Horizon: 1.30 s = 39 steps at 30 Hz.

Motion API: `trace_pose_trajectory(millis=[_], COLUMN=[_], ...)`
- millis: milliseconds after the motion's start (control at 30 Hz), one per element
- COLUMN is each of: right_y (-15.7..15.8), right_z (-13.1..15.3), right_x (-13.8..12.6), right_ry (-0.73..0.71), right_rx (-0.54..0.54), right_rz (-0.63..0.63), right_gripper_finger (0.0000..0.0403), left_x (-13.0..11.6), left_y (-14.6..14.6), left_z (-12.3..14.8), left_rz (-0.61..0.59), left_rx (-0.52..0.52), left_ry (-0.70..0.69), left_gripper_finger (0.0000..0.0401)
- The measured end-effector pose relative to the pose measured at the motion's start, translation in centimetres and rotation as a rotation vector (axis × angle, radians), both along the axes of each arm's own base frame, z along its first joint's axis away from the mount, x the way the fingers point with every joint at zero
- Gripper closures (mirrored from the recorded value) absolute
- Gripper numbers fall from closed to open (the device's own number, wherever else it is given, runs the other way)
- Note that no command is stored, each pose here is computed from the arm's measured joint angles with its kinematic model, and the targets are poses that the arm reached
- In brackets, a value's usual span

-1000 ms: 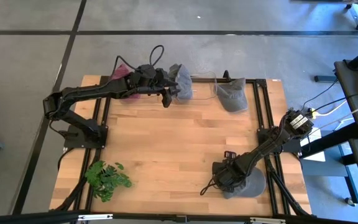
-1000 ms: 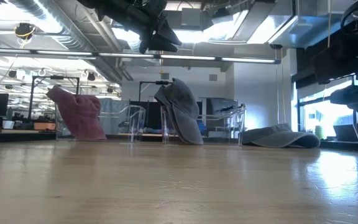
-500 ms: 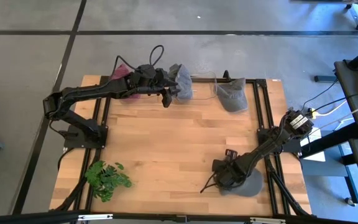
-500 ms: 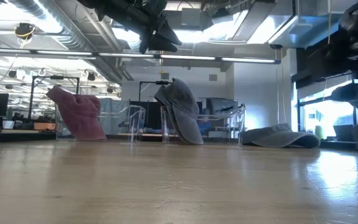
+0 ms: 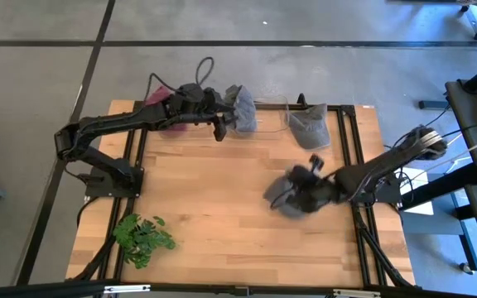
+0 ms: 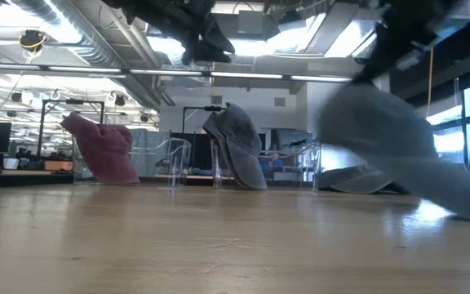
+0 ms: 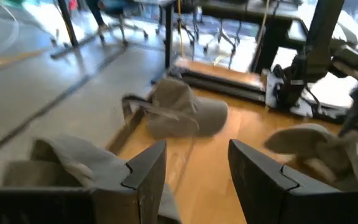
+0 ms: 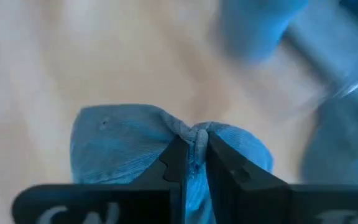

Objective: Pick & Place hat
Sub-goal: Put the gray cap into the right transparent bin

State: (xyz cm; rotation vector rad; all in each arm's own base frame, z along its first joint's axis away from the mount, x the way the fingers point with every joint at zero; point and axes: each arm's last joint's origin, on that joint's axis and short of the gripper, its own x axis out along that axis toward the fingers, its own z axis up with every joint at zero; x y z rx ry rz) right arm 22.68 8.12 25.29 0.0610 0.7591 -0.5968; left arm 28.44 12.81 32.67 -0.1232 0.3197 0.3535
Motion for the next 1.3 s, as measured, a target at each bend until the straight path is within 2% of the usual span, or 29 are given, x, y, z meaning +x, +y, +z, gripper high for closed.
trace_pose_trajectory(millis=[167, 433, 567, 733, 900, 1033, 1300], right_y=[-3.9, -10.8, -14.6, -18.7, -21.8, -23.6, -25.6], right_z=[5.2, 13.3, 15.0, 14.1, 11.2, 8.8, 4.3], right_x=[0.1, 0.6, 0.2, -0.6, -0.1, 0.9, 3.4], right_ry=[-0.094, -0.11, -0.143, -0.164, -0.193, -0.236, -0.199], right_rx=[-0.177, -0.546, -0.614, -0.569, -0.551, -0.543, -0.465], right_rz=[0.015, 0.093, 0.149, 0.164, 0.178, 0.225, 0.283], right_gripper_finger=[0.0361, 0.0361, 0.0361, 0.0361, 0.0361, 0.0361, 0.0361], left_x=[-1.9, -4.8, -5.2, -5.1, -5.2, -5.4, -5.6], left_y=[0.0, -0.3, -0.6, -0.6, -0.6, -0.7, -0.8], left_z=[2.1, 4.8, 5.2, 5.1, 4.4, 3.6, 2.9], left_rz=[0.025, 0.078, 0.074, 0.076, 0.089, 0.099, 0.126], left_rx=[0.043, 0.037, 0.038, 0.024, -0.039, -0.091, -0.133], left_ry=[-0.063, -0.173, -0.19, -0.181, -0.13, -0.062, -0.003], left_gripper_finger=[0.0232, 0.0232, 0.0232, 0.0232, 0.0232, 0.0232, 0.0232])
